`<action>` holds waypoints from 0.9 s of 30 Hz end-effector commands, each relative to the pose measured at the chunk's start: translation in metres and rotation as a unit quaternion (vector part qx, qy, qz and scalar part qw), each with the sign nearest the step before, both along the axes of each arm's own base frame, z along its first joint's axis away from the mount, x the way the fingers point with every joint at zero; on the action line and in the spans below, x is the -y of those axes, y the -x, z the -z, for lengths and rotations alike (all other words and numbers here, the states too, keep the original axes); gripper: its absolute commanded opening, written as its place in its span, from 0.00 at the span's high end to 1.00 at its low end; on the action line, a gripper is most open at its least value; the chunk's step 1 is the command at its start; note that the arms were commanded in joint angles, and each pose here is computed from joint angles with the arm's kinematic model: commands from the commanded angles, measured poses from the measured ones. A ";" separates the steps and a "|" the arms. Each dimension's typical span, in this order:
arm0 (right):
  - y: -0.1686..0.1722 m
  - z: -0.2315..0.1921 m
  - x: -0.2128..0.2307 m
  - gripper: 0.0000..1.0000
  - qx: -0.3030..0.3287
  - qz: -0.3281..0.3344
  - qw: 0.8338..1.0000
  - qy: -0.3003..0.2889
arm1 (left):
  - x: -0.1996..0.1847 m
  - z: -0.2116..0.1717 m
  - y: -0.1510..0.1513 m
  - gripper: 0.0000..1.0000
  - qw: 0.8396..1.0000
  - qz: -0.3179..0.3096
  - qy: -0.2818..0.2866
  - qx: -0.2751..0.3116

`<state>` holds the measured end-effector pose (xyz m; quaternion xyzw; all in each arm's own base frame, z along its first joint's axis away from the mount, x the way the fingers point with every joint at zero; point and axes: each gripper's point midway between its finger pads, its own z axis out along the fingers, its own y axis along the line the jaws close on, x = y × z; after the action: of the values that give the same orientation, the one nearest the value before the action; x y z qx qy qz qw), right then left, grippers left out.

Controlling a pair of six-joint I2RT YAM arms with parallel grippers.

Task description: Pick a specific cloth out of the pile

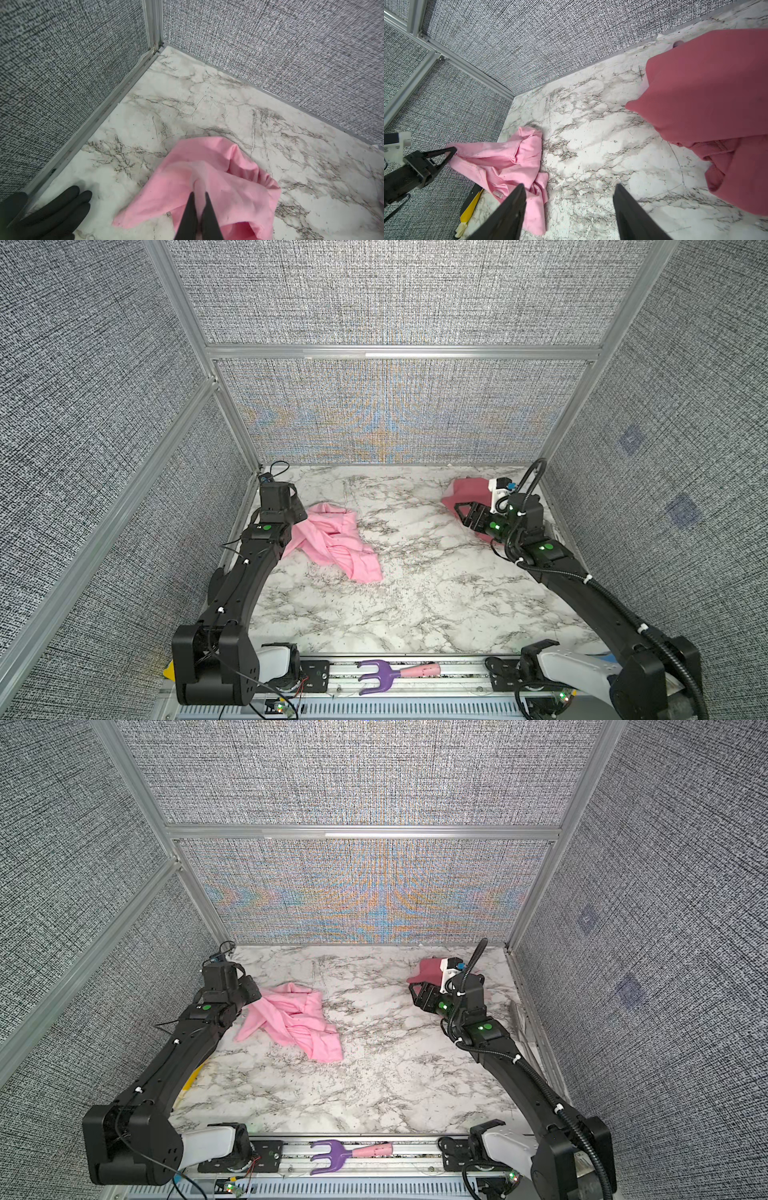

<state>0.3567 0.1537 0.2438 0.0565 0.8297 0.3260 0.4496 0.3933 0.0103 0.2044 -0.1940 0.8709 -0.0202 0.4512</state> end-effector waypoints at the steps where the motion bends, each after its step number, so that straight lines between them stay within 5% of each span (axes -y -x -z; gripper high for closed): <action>1: -0.004 -0.009 -0.005 0.32 0.017 -0.005 1.000 -0.004 | -0.007 0.004 -0.008 1.00 1.000 -0.014 0.011 0.009; 19: -0.012 -0.006 -0.013 0.32 0.013 -0.010 1.000 -0.001 | -0.023 0.102 -0.004 1.00 0.995 -0.048 0.036 -0.083; 20: -0.013 -0.008 -0.014 0.32 0.013 -0.012 1.000 0.001 | -0.024 0.104 -0.003 0.97 0.994 -0.048 0.039 -0.086; 22: -0.013 -0.010 -0.013 0.32 0.014 -0.013 1.000 0.004 | -0.023 0.106 0.002 0.73 0.993 -0.052 0.042 -0.094; 27: -0.012 -0.014 -0.012 0.32 0.018 -0.012 1.000 0.010 | -0.021 0.097 0.010 0.57 0.992 -0.052 0.050 -0.106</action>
<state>0.3678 0.1669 0.2523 0.0386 0.8279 0.3283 0.4532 0.3866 0.0334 0.1024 -0.2598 0.8986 -0.0130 0.3533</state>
